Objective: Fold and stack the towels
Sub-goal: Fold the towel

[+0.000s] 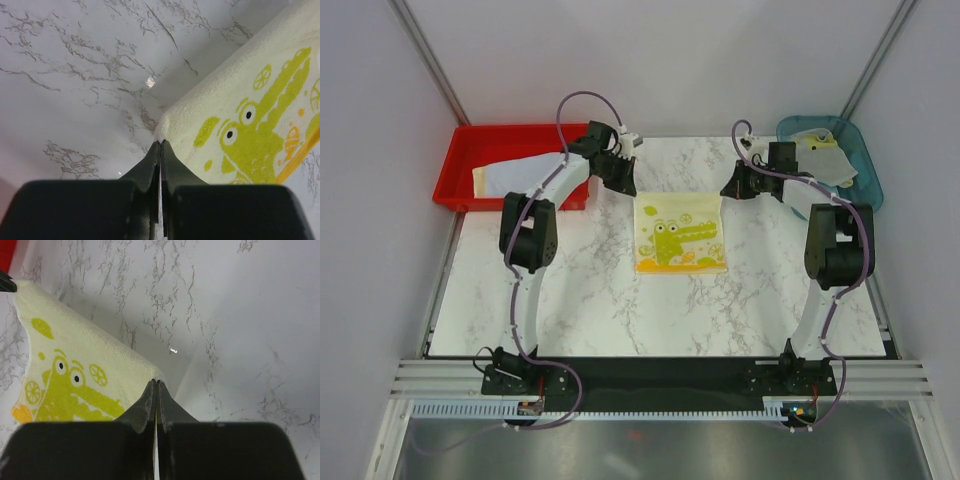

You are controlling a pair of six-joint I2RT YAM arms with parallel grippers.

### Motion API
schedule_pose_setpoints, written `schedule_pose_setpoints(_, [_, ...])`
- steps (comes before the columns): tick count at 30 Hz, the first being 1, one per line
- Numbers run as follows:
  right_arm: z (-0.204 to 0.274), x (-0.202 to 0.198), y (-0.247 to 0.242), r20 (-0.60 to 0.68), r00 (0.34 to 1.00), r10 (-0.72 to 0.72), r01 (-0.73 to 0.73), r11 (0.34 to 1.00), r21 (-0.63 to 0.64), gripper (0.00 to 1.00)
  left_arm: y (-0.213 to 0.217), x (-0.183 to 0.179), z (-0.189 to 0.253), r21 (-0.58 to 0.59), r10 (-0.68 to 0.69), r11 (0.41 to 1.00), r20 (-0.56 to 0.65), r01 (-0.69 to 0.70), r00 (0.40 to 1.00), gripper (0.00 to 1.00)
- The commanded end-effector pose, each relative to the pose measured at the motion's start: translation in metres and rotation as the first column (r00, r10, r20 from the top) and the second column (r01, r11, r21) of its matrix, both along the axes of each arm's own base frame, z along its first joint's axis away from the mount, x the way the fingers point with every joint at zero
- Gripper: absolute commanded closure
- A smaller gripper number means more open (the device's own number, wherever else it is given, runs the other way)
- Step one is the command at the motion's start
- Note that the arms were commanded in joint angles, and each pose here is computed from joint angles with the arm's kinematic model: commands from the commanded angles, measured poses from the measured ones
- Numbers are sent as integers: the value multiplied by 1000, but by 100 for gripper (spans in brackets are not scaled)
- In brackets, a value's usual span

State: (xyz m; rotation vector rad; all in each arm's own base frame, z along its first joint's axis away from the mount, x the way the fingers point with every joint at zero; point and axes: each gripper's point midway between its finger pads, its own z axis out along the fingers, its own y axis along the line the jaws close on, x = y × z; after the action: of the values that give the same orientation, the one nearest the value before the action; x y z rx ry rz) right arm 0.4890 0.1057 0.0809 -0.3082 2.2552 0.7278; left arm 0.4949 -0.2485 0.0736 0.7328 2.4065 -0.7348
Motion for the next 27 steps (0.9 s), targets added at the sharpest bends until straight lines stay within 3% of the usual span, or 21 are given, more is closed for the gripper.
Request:
schedule_pose_setpoints(1, [41, 11, -3, 143, 990, 4, -2, 1000, -19, 100, -2, 5, 49, -53, 16, 999, 115, -10, 993, 98])
schedule_pose_setpoints(11, [64, -9, 4, 179, 983, 33, -36, 999, 14, 100, -6, -23, 66, -109, 14, 994, 110, -2, 994, 98])
schedule_pose_setpoints(27, [87, -68, -1, 359, 933, 11, -8, 1000, -10, 100, -13, -80, 72, -131, -4, 991, 121, 19, 993, 98])
